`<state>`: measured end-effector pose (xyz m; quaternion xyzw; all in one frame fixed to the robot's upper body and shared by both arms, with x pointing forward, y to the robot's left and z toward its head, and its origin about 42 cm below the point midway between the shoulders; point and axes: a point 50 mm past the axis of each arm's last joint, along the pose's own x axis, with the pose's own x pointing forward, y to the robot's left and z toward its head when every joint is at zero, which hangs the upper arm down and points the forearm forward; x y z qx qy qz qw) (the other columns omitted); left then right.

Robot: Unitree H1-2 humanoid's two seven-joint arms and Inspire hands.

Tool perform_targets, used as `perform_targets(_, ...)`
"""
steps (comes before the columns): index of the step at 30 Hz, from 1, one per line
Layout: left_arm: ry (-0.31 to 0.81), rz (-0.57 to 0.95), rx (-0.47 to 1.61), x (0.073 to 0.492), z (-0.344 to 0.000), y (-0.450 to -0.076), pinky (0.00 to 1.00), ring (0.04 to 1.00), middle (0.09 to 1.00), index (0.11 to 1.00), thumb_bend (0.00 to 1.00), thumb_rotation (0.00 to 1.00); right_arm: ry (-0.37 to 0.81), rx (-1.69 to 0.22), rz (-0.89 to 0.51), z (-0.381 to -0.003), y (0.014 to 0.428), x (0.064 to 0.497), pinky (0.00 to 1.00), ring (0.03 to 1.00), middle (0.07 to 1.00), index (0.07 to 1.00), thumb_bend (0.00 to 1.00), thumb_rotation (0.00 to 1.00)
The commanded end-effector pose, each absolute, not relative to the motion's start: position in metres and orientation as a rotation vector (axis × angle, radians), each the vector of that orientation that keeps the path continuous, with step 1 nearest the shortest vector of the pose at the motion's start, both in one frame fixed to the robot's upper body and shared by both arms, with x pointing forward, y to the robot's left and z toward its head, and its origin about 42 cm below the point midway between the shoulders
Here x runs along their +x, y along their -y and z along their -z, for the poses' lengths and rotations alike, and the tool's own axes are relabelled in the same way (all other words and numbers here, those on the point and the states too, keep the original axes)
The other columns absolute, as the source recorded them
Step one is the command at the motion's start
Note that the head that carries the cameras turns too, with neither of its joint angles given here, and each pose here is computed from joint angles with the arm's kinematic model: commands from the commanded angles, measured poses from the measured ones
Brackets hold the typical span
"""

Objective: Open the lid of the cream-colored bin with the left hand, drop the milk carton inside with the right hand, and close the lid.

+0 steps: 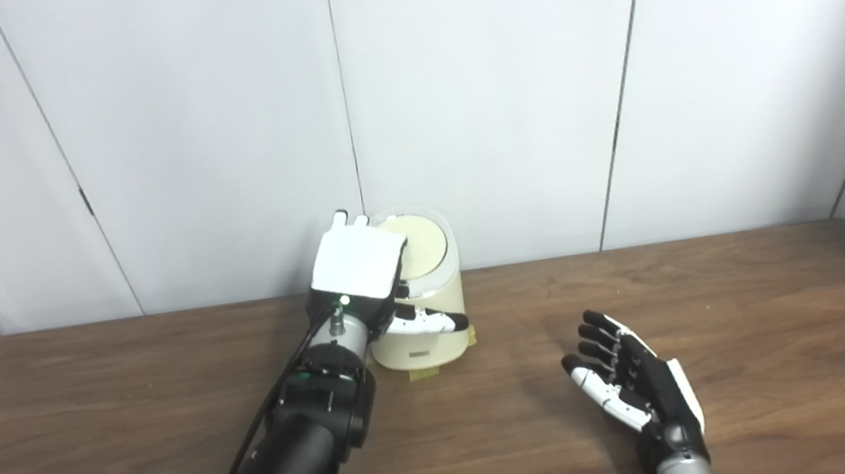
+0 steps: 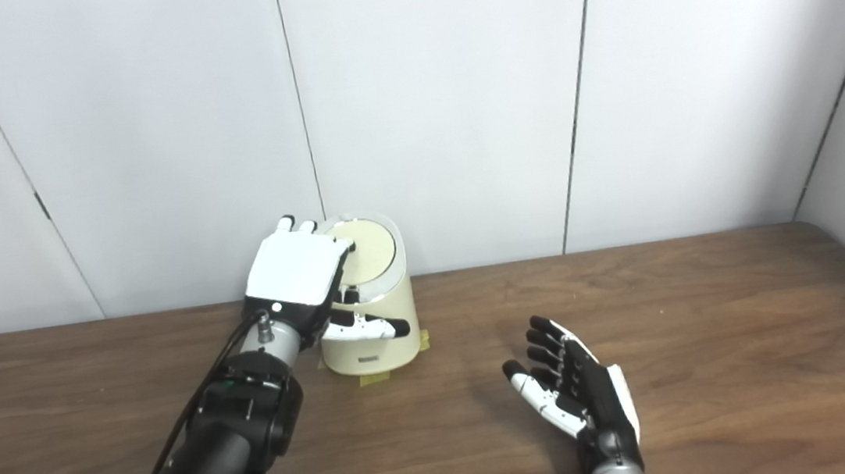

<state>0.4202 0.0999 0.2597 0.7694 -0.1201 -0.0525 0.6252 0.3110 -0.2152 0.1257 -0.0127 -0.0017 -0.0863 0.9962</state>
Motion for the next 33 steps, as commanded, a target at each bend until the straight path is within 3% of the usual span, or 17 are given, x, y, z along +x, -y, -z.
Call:
perform_targets(1, 0.259, 0.138, 1.801, 0.424, -0.257, -0.104, 1.0, 0.939, 0.848, 0.825, 0.9, 0.89, 0.074, -0.002, 0.163, -0.143, 0.211, 0.321, 0.76, 0.815, 0.821, 0.811, 0.25, 0.25)
perform_targets(33, 0.264, 0.262, 1.766, 0.411, -0.221, -0.116, 1.0, 0.941, 0.811, 0.784, 0.91, 0.83, 0.068, -0.015, 0.15, -0.144, 0.21, 0.318, 0.76, 0.815, 0.824, 0.81, 0.25, 0.27)
